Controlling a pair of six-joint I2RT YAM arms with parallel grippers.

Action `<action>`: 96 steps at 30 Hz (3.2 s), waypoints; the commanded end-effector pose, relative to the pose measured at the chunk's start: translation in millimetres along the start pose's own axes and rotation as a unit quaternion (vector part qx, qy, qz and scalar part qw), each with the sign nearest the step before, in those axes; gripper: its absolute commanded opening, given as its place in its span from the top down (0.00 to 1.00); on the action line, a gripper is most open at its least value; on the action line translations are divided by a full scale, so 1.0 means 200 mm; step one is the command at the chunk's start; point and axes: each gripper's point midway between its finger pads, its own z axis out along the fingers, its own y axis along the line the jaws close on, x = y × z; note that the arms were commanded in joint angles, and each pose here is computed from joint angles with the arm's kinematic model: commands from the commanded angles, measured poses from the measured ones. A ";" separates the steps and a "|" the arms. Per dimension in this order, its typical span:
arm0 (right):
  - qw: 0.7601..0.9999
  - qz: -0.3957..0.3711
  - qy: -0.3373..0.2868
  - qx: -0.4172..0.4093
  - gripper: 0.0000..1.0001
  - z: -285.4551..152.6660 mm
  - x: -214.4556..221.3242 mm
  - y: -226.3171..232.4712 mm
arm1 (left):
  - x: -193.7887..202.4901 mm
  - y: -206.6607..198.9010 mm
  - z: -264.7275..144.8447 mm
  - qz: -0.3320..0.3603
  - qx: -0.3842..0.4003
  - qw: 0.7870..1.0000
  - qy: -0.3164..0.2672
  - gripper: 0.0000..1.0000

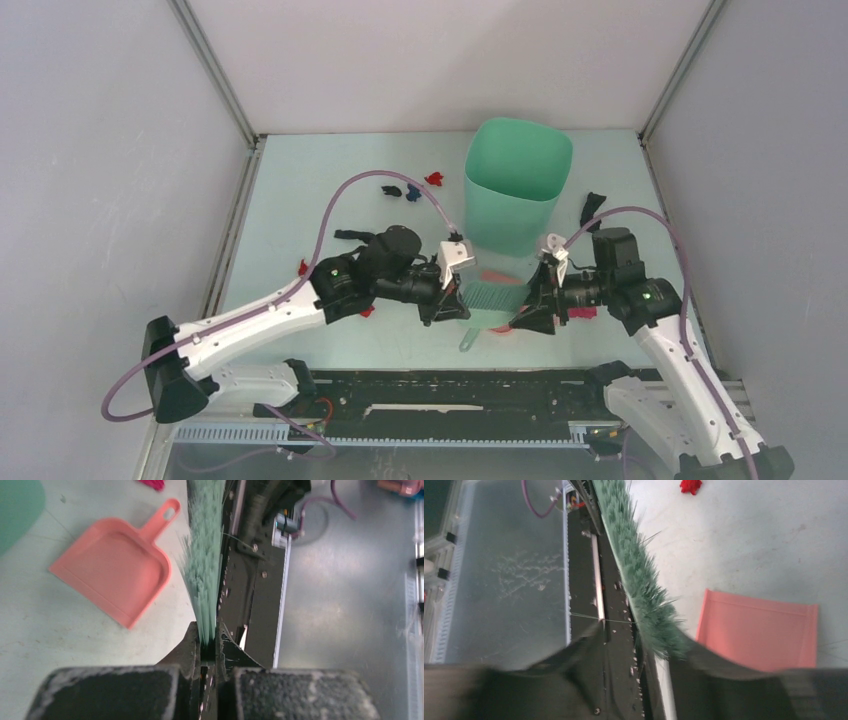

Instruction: Sweep away the paper scraps from the table

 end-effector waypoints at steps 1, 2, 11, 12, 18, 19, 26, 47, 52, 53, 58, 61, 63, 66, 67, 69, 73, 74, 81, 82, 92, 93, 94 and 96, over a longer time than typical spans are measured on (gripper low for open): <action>0.998 0.010 -0.067 -0.001 0.28 -0.07 -0.16 0.03 | -0.33 -0.04 -0.15 0.006 -0.015 0.988 -0.153 1.00; 0.996 0.020 -0.083 -0.004 0.23 -0.09 -0.19 0.03 | -0.38 -0.05 -0.18 -0.001 -0.015 0.983 -0.186 1.00; 0.988 0.081 -0.115 -0.057 0.19 -0.12 -0.28 0.06 | -0.70 -0.06 -0.37 -0.110 0.019 0.898 -0.426 1.00; 0.988 0.080 -0.115 -0.065 0.19 -0.12 -0.28 0.08 | -0.71 -0.06 -0.36 -0.117 0.027 0.892 -0.436 1.00; 0.982 0.082 -0.119 -0.120 0.31 -0.13 -0.30 0.16 | -0.72 -0.04 -0.34 -0.127 0.033 0.878 -0.461 1.00; 0.982 0.082 -0.119 -0.120 0.35 -0.13 -0.30 0.16 | -0.72 -0.03 -0.35 -0.127 0.033 0.875 -0.465 1.00; 0.983 0.085 -0.119 -0.110 0.98 -0.12 -0.28 0.13 | -0.68 0.00 -0.35 -0.133 0.020 0.875 -0.465 1.00; 0.997 0.002 0.066 -0.040 1.00 0.07 0.06 0.02 | -0.25 0.18 -0.58 0.087 -0.227 0.967 -0.078 0.19; 0.993 -0.003 0.086 -0.077 1.00 0.10 0.12 0.05 | -0.33 0.11 -0.44 0.127 -0.161 0.978 -0.028 0.20; 0.993 -0.002 0.080 -0.088 1.00 0.10 0.11 0.07 | -0.35 0.10 -0.41 0.138 -0.147 0.979 -0.022 0.21; 0.990 -0.011 0.079 -0.113 1.00 0.10 0.12 0.11 | -0.40 0.10 -0.27 0.141 -0.112 0.983 0.031 0.23; 0.987 -0.020 0.087 -0.131 1.00 0.09 0.16 0.15 | -0.41 0.08 -0.20 0.146 -0.094 0.984 0.046 0.24; 0.987 -0.022 0.087 -0.131 1.00 0.09 0.16 0.15 | -0.38 0.07 -0.15 0.146 -0.075 0.984 0.066 0.26; 0.988 -0.024 0.083 -0.130 1.00 0.09 0.16 0.15 | -0.32 0.06 -0.11 0.136 -0.057 0.985 0.094 0.32; 0.988 -0.025 0.083 -0.129 1.00 0.09 0.16 0.15 | -0.29 0.05 -0.09 0.133 -0.045 0.985 0.098 0.34; 0.989 -0.026 0.082 -0.124 1.00 0.09 0.16 0.14 | -0.26 0.01 -0.07 0.125 -0.013 0.986 0.106 0.39; 0.989 -0.027 0.084 -0.114 1.00 0.09 0.16 0.13 | -0.21 -0.04 -0.02 0.111 0.022 0.986 0.121 0.51; 0.990 -0.027 0.084 -0.113 1.00 0.09 0.16 0.13 | -0.19 -0.04 -0.01 0.108 0.028 0.986 0.126 0.54; 0.991 -0.025 0.082 -0.104 1.00 0.09 0.16 0.11 | -0.14 -0.07 0.05 0.095 0.055 0.984 0.143 0.81; 0.991 -0.026 0.080 -0.101 1.00 0.09 0.16 0.11 | -0.14 -0.08 0.05 0.093 0.057 0.984 0.144 0.87; 0.998 0.008 0.017 -0.061 0.36 0.03 0.05 0.04 | -0.23 -0.04 -0.04 -0.007 0.034 0.998 -0.061 1.00; 0.998 0.014 0.010 -0.055 0.32 0.03 0.03 0.02 | -0.26 -0.05 -0.05 -0.014 0.034 0.994 -0.102 1.00; 0.998 0.017 0.003 -0.054 0.31 0.02 0.02 0.02 | -0.29 -0.08 -0.07 -0.021 0.037 0.990 -0.137 1.00; 0.998 0.023 -0.009 -0.056 0.27 0.01 0.00 0.03 | -0.33 -0.12 -0.09 -0.033 0.053 0.981 -0.185 1.00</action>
